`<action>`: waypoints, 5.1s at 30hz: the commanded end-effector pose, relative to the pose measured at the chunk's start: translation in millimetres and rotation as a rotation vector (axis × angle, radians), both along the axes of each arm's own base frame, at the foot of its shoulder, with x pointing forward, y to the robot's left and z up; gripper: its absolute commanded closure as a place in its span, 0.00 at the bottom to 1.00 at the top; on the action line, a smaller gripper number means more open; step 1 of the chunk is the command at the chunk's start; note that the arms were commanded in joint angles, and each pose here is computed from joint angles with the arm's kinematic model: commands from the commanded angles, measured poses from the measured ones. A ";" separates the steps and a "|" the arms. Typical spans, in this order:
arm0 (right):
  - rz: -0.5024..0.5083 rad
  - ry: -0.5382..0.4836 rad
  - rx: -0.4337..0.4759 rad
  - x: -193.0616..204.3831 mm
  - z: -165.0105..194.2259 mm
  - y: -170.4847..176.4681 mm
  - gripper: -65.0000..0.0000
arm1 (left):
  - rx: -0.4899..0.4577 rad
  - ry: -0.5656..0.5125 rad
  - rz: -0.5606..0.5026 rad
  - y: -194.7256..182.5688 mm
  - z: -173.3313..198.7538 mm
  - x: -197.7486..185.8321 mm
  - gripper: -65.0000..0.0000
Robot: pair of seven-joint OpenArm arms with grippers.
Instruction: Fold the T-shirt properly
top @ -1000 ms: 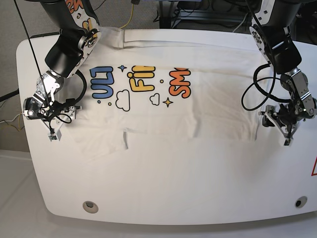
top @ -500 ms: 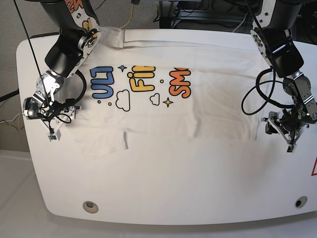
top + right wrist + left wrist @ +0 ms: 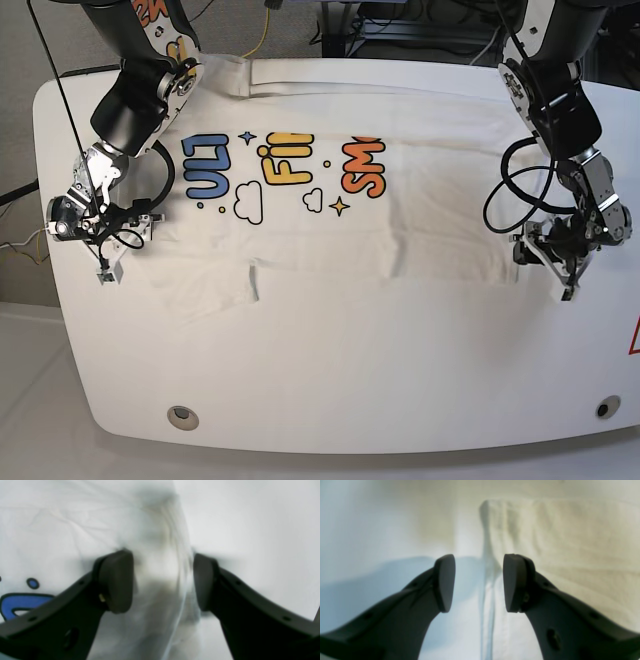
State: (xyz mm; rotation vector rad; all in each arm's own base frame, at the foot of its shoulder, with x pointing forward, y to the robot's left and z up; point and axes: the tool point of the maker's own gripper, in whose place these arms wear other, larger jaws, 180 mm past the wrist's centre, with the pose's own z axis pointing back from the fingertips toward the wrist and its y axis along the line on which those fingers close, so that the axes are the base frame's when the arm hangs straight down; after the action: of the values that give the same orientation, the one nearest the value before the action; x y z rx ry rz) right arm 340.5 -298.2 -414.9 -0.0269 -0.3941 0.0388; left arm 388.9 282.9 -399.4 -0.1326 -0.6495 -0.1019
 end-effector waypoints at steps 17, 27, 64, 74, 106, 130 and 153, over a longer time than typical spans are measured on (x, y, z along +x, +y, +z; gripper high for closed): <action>-0.007 -0.040 -0.020 9.0 13.2 -9.0 0.40 | -0.026 -0.085 0.005 -4.9 16.0 18.1 0.55; -0.007 -0.039 -0.020 8.4 12.7 -9.0 0.40 | -0.054 -0.091 -0.002 -18.6 7.1 15.0 0.55; -0.006 -0.043 -0.019 9.2 13.1 -9.0 0.40 | -0.070 -0.069 -0.009 -28.4 -3.2 7.9 0.96; 0.007 -0.067 0.009 15.1 8.7 7.9 0.40 | -0.070 -0.067 -0.009 -28.4 -3.8 7.2 0.96; 0.020 -0.051 0.035 10.0 -2.1 23.6 1.00 | -0.067 -0.056 -0.010 -27.7 -8.0 2.4 0.96; 0.020 -0.054 0.031 16.6 5.5 22.7 0.97 | -0.052 -0.011 -0.016 -24.6 -8.6 -1.2 0.96; 0.077 -0.080 -0.117 29.7 55.0 19.1 0.97 | 0.065 -0.050 -0.038 -24.6 41.4 9.1 0.96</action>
State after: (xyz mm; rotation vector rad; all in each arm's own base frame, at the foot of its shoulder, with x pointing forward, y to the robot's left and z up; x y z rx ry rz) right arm 359.6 -269.3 -381.2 -0.0936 -0.4220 0.1423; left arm 383.8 245.5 -387.1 -0.1252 -0.6226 -0.1569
